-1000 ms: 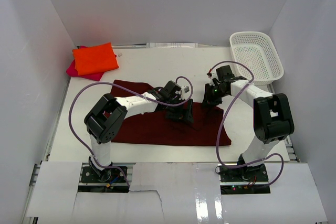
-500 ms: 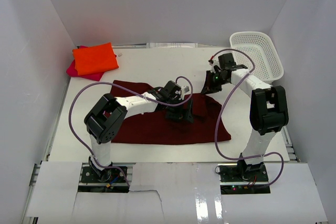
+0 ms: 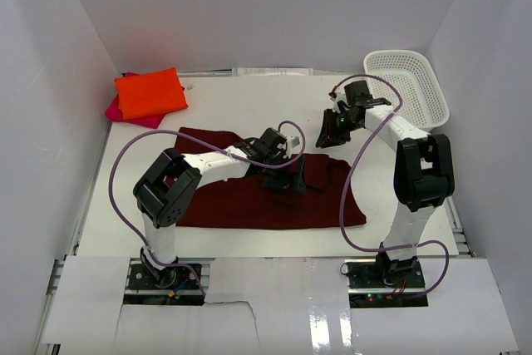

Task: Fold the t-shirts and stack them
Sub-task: Grap the side of the flattened tshirt furthest away from the robot with both arms

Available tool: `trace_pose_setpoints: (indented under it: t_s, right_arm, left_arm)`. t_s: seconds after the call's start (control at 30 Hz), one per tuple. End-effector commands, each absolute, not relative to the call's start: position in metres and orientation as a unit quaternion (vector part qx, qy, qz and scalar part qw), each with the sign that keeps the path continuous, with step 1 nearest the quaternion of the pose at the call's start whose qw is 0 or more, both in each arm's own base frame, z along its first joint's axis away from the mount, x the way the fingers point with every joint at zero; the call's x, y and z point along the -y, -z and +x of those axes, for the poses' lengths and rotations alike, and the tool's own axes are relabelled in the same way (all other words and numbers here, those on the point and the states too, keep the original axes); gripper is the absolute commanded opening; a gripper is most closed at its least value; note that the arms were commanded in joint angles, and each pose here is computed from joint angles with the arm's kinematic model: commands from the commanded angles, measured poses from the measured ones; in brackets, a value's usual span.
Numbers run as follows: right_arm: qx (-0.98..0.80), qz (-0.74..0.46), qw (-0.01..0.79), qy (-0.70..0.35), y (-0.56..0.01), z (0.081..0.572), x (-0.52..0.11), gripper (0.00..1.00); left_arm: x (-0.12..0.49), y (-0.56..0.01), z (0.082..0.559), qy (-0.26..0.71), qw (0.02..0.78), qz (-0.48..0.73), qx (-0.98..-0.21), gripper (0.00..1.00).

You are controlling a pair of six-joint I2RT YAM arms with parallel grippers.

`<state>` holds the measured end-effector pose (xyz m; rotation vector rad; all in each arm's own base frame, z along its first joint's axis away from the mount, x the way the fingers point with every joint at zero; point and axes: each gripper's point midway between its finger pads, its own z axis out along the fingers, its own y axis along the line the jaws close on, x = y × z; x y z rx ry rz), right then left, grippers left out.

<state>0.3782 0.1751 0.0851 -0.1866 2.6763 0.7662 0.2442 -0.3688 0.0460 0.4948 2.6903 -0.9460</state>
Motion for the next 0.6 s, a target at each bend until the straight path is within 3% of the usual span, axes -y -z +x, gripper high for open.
trace_pose_setpoints:
  t_s: [0.0, 0.57]
  right_arm:
    - [-0.940, -0.074, 0.179, -0.279, -0.093, 0.382, -0.177, 0.30]
    - [-0.962, -0.052, 0.164, -0.212, -0.065, 0.366, -0.148, 0.49]
  left_arm:
    - [0.358, -0.032, 0.239, 0.298, 0.105, 0.163, -0.935, 0.98]
    - [0.359, -0.034, 0.239, 0.300, 0.106, 0.166, -0.933, 0.98]
